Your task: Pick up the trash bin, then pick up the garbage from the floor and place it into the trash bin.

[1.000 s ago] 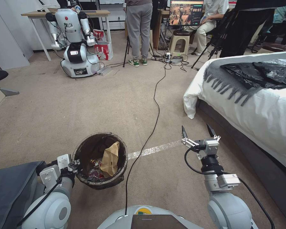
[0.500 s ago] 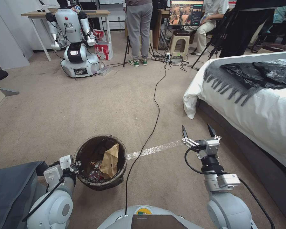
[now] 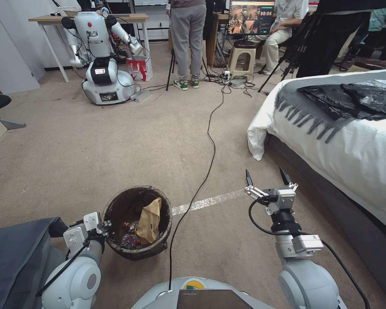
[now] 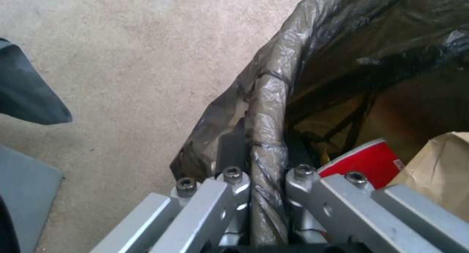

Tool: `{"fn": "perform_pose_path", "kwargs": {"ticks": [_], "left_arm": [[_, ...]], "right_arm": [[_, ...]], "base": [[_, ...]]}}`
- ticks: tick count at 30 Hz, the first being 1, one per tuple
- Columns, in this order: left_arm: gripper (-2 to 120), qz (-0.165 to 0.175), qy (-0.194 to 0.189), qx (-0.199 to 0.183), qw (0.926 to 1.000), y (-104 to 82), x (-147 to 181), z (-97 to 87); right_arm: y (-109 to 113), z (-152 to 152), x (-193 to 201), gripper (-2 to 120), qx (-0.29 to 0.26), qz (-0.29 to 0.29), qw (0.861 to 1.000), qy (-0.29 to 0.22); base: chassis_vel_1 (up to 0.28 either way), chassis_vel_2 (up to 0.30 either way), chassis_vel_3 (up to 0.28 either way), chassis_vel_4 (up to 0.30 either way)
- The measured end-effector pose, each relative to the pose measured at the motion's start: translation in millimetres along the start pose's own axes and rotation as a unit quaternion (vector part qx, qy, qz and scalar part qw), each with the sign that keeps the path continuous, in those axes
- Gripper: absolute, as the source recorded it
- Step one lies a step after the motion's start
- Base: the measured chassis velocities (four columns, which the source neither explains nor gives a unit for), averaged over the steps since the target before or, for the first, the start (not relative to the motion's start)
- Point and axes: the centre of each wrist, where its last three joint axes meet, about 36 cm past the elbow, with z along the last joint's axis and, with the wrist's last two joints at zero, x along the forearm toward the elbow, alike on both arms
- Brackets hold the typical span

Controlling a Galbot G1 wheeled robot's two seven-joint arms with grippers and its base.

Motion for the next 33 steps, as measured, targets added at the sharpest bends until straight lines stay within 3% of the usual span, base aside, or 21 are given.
{"fn": "perform_pose_path", "kwargs": {"ticks": [33], "left_arm": [[2, -0.011, 0.042, -0.008, 0.9990, 8.6, -27.5, 24.7]], "right_arm": [[0.7, 0.2, 0.0, 100, 0.001, 0.001, 1.000, 0.001]], "base": [[0.000, 0.000, 0.000, 0.000]]}}
